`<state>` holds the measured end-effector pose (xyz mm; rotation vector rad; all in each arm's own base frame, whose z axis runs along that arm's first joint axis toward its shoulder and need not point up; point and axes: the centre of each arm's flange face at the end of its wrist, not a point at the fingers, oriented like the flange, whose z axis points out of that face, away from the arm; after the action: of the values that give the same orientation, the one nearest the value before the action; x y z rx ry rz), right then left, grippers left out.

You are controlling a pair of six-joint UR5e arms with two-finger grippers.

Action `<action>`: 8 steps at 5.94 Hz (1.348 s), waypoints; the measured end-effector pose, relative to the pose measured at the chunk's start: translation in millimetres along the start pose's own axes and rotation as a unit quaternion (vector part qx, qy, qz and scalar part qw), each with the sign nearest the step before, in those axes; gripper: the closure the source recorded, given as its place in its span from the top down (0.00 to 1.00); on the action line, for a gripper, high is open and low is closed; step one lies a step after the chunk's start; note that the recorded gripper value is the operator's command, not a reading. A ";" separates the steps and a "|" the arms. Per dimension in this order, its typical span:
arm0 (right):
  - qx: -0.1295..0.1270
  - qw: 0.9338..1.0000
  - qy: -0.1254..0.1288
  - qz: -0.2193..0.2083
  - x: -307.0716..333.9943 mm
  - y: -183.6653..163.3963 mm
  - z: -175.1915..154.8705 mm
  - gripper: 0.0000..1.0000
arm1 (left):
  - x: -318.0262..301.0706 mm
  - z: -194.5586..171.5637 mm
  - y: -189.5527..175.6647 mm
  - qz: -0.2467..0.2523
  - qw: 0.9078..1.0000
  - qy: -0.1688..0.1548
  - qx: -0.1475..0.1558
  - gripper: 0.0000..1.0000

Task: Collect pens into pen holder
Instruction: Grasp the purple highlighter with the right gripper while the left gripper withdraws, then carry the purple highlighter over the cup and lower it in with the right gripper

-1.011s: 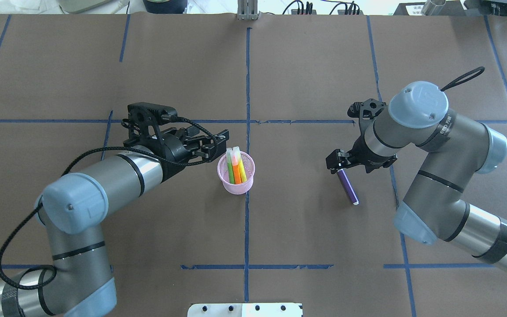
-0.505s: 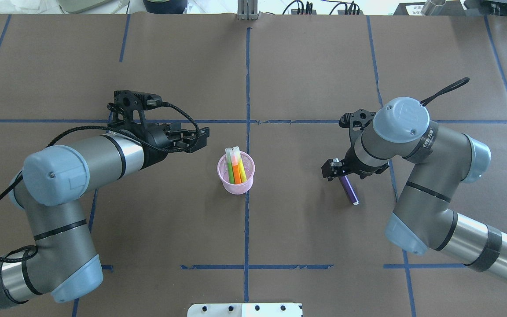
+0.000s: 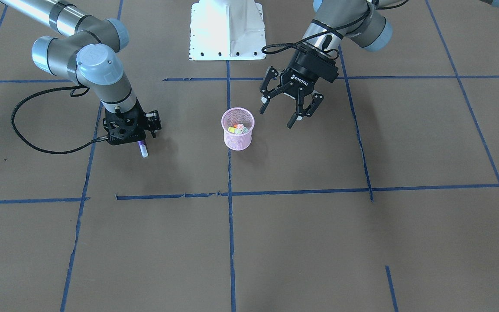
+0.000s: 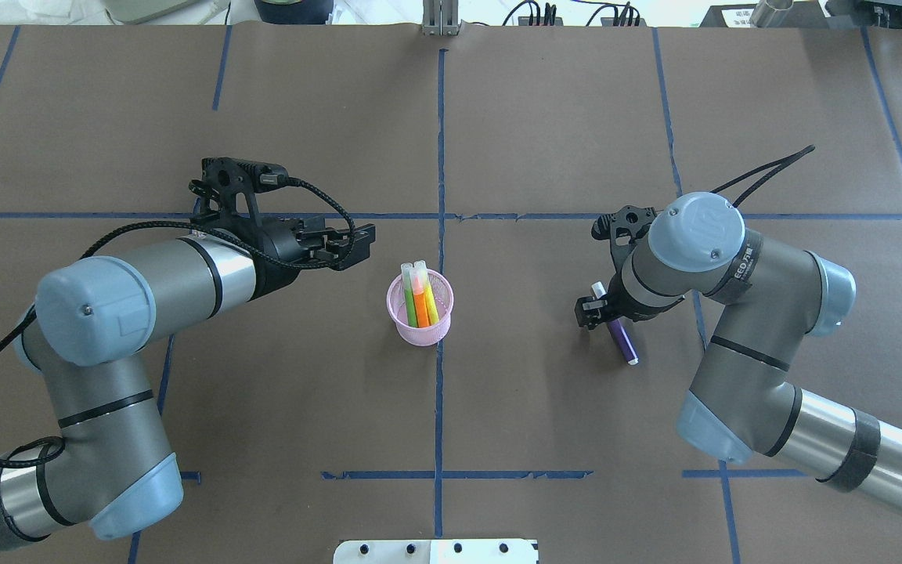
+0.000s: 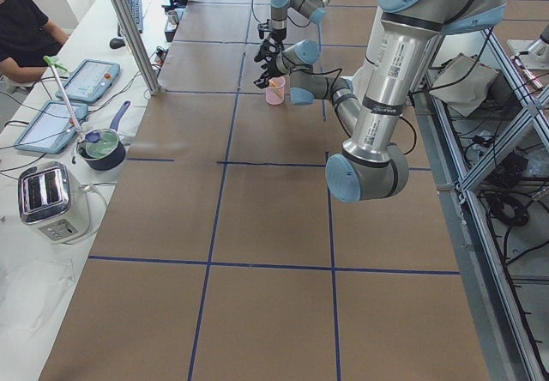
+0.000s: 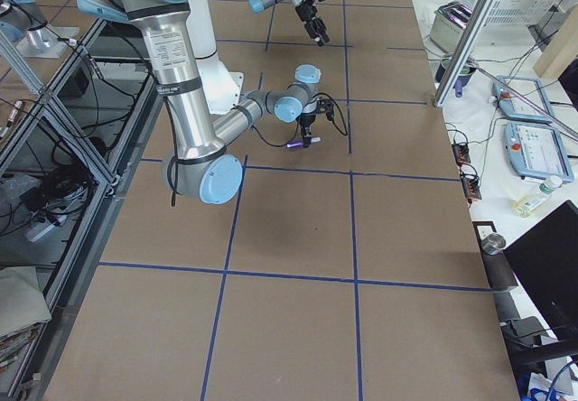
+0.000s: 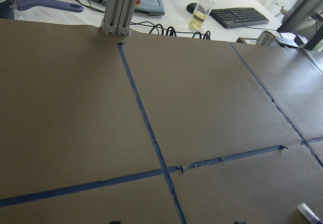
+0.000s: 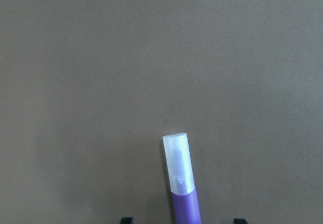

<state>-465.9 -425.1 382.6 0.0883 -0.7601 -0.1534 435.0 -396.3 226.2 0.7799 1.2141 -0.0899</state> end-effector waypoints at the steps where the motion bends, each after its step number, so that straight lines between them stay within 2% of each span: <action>1: 0.000 1.000 0.000 -0.002 2.6 -0.7 -0.3 0.00 | 0.2 -0.7 0.0 0.000 1.000 0.001 0.000 0.80; 4: -0.001 1.000 0.006 -0.007 6.1 -0.6 3.7 0.00 | 2.2 -6.2 -2.6 -0.005 1.000 0.005 0.003 0.80; 7: 0.052 0.998 -0.021 0.015 1.0 -13.6 -69.9 0.00 | 6.3 -12.0 -5.9 -0.007 1.000 0.012 0.006 0.80; 8: 0.084 0.995 -0.034 0.044 -16.8 -12.1 -95.8 0.00 | 5.3 -16.3 -6.3 -0.006 1.000 0.013 0.006 0.81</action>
<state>-412.9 -431.9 300.4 0.2100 -0.8429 -0.0091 421.1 -389.7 216.5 0.7874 1.2431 -0.0970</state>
